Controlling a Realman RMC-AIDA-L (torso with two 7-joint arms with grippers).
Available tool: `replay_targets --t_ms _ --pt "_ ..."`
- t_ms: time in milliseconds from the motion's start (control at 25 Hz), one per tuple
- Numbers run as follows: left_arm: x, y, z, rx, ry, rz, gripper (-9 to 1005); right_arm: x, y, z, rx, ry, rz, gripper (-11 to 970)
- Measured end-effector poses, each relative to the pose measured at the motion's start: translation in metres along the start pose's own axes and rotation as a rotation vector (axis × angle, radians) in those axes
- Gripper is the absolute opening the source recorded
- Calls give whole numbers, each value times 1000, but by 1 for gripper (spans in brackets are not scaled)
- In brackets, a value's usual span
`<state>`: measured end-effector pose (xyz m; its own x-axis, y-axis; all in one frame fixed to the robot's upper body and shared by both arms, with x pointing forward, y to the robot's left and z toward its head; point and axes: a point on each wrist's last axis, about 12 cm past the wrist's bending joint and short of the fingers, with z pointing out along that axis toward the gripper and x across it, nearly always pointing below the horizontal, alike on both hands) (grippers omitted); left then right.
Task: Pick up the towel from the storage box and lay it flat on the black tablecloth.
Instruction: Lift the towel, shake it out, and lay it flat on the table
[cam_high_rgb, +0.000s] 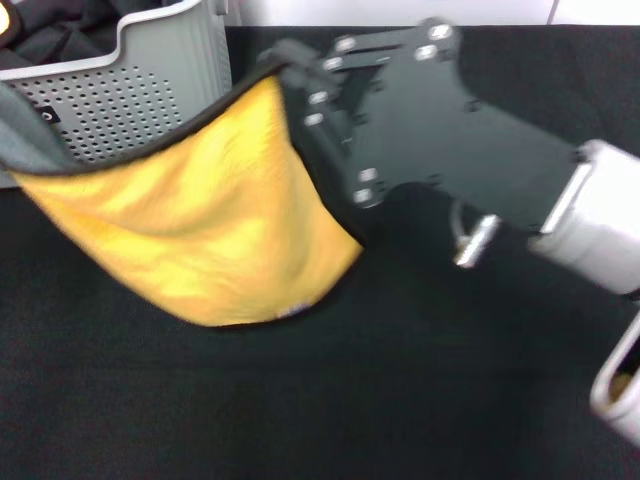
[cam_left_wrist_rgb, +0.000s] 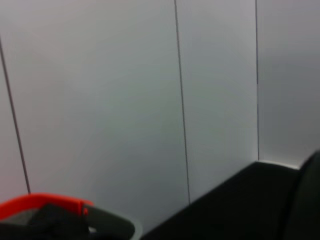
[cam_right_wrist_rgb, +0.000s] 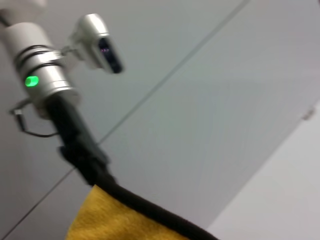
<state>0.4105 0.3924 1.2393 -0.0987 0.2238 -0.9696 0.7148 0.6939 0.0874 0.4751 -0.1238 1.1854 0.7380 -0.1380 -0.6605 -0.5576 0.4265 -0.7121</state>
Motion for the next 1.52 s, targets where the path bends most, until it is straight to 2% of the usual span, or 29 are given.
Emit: replay_targets --t_ms 80,120,200,400,520,720,880,1080,1200,1360,1520 --pt "4 1 -1 3 23 -10 16 1 -2 -5 12 2 24 9" --pt "6 0 -1 14 43 -12 16 2 -10 -22 27 -21 117 9" --pt "9 -3 -2 45 71 -12 16 2 -14 -35 16 -41 184 9" --pt "13 -15 -4 141 118 -3 16 7 -28 -83 -85 -78 440 9" --pt "13 -21 -3 215 142 17 16 6 -29 -105 -144 -110 551 8" --pt "6 -29 -8 375 116 30 16 3 -21 -116 -225 -120 665 8" --pt "-3 -25 -20 430 85 10 16 -7 -13 -117 -307 -160 693 8" --pt "-8 -21 -26 398 67 2 15 -3 -9 -117 -317 -111 696 15" --pt "-10 -19 -20 363 4 13 15 18 -7 -117 -312 -27 711 20" --pt "-17 -18 2 334 -127 27 15 52 3 -115 -317 76 709 26" --pt "-25 -16 27 308 -233 10 16 80 26 -104 -347 168 606 32"
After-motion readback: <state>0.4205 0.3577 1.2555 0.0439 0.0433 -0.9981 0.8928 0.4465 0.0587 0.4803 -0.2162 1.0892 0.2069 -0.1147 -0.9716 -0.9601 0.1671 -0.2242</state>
